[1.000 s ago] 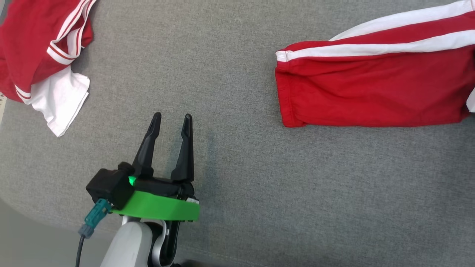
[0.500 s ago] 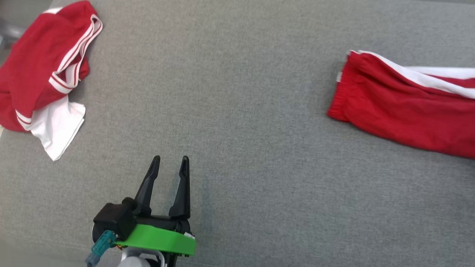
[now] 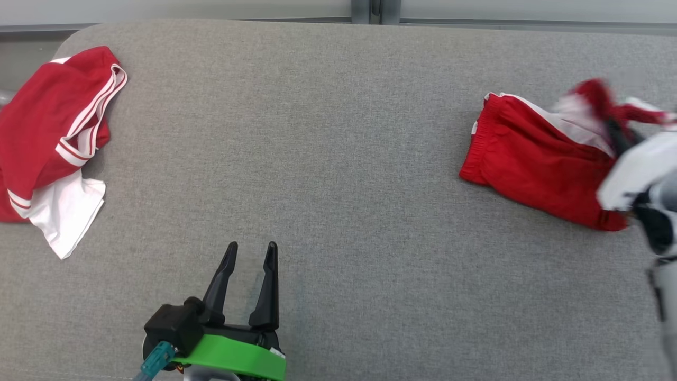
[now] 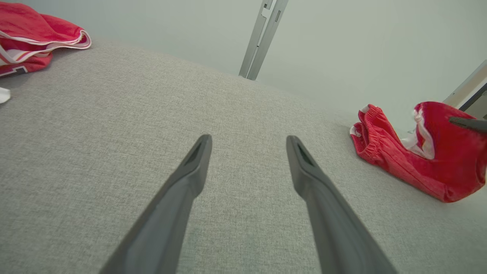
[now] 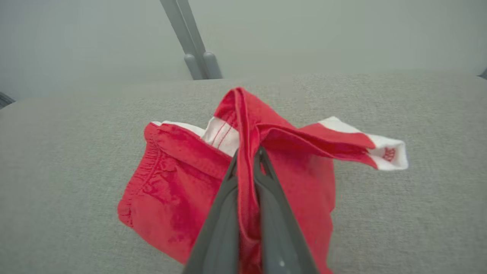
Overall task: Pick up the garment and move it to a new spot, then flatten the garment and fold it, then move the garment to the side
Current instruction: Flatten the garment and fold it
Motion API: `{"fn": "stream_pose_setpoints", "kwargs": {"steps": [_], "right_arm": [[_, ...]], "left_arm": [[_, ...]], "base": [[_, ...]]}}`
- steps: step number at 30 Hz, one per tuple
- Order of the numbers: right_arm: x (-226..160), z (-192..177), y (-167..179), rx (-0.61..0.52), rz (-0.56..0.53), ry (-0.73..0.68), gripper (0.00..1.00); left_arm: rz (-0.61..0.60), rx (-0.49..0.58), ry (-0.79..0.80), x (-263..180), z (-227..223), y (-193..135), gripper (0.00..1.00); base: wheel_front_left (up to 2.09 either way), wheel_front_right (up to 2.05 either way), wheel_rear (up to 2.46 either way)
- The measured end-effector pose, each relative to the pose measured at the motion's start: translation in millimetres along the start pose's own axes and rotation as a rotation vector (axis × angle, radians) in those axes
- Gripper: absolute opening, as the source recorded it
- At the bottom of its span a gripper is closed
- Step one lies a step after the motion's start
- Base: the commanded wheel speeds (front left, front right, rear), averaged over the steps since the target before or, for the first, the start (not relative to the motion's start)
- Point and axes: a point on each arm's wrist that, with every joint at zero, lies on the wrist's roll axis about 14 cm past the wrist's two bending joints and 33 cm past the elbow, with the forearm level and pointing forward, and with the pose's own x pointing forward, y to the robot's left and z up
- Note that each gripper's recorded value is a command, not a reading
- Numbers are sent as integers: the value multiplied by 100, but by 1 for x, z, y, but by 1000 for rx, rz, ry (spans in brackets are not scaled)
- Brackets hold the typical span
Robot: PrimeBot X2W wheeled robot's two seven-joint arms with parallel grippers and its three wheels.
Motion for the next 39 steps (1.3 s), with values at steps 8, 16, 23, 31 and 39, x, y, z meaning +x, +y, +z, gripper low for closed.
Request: {"fn": "stream_pose_setpoints", "kwargs": {"steps": [8, 16, 23, 31, 39], "right_arm": [[26, -36, 79, -50, 162, 132, 0], [32, -17, 95, -30, 198, 68, 0], [30, -24, 97, -65, 208, 102, 0], [30, -43, 117, -103, 258, 174, 100], [39, -37, 130, -181, 280, 170, 100]], "left_arm": [[20, 2, 13, -4, -4, 4, 100], [59, 7, 10, -15, -2, 14, 100], [59, 10, 30, -19, -9, 14, 100], [64, 10, 46, -23, -14, 17, 100], [88, 0, 50, -32, -16, 21, 100]], "base": [[0, 0, 0], [0, 0, 0], [0, 0, 0], [0, 0, 0], [0, 0, 0]]}}
